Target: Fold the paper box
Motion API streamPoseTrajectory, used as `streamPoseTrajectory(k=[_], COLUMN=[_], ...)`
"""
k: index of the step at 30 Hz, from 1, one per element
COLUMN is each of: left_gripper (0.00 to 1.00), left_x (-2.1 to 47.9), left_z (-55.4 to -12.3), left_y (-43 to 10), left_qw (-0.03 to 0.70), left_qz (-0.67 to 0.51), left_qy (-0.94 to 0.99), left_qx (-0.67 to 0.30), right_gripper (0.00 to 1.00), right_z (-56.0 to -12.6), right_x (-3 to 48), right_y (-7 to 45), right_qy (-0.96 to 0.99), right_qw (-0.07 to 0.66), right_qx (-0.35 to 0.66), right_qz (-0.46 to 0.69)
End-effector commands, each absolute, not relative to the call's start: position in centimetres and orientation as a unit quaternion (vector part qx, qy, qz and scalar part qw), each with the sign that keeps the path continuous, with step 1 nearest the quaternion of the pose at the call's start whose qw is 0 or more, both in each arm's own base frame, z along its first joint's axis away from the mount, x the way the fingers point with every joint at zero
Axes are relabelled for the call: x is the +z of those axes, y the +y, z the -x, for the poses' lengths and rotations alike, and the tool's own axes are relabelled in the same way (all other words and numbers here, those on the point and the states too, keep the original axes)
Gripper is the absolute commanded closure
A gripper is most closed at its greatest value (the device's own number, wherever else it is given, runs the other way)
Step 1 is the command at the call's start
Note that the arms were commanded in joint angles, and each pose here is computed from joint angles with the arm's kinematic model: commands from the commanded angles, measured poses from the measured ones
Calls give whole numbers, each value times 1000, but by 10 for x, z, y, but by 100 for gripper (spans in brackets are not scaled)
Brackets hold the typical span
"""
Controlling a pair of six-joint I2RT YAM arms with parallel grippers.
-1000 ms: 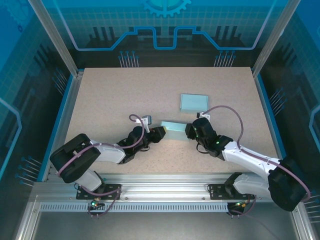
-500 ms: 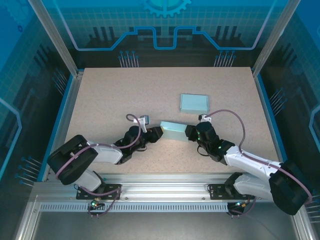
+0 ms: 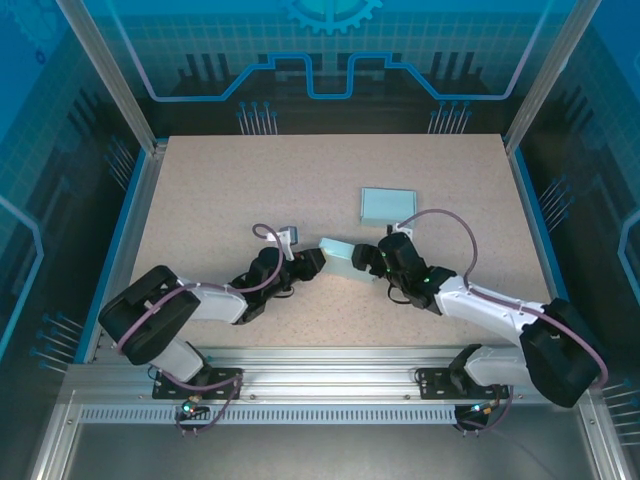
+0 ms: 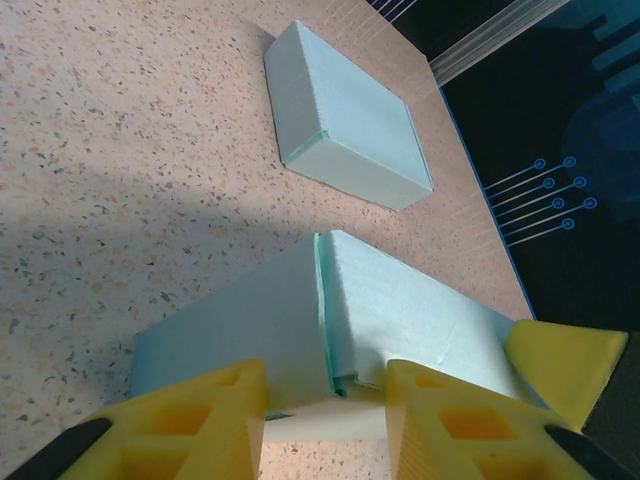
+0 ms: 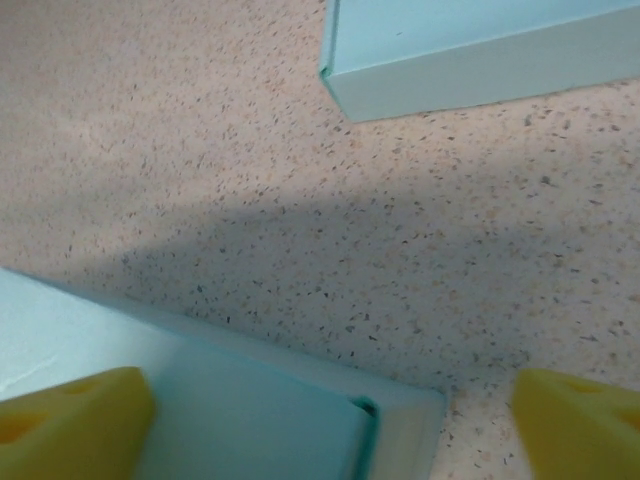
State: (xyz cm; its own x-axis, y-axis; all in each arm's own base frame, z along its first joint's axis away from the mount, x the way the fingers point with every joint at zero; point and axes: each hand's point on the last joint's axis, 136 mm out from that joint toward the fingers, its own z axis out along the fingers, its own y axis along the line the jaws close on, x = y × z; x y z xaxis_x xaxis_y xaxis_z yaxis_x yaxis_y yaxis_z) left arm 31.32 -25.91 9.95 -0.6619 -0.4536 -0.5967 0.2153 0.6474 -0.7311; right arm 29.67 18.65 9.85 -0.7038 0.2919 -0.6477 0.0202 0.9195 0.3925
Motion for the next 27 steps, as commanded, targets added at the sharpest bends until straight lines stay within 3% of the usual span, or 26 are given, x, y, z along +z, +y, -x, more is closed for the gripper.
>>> streamPoseTrajectory(k=[1, 10, 18, 20, 23, 27], left_gripper=[65, 69, 75, 76, 77, 76], left_x=[30, 28, 25, 25, 24, 26], left_z=[-280, -283, -286, -286, -286, -287], left_y=[-255, -245, -238, -237, -236, -238], left_qw=[301, 311, 314, 315, 314, 316], left_qz=[63, 85, 98, 101, 101, 100], left_qy=[880, 882, 886, 886, 886, 886], left_qx=[-361, -344, -326, -324, -325, -326], right_gripper=[0, 3, 26, 28, 27, 14], right_z=[-262, -251, -241, -239, -236, -234], right_x=[62, 56, 43, 40, 40, 51], right_y=[198, 184, 176, 176, 174, 171], right_qy=[943, 952, 950, 950, 948, 944], right_qw=[291, 275, 268, 265, 266, 273], right_qx=[156, 130, 157, 163, 173, 182], right_qz=[-29, -29, -26, -24, -23, -17])
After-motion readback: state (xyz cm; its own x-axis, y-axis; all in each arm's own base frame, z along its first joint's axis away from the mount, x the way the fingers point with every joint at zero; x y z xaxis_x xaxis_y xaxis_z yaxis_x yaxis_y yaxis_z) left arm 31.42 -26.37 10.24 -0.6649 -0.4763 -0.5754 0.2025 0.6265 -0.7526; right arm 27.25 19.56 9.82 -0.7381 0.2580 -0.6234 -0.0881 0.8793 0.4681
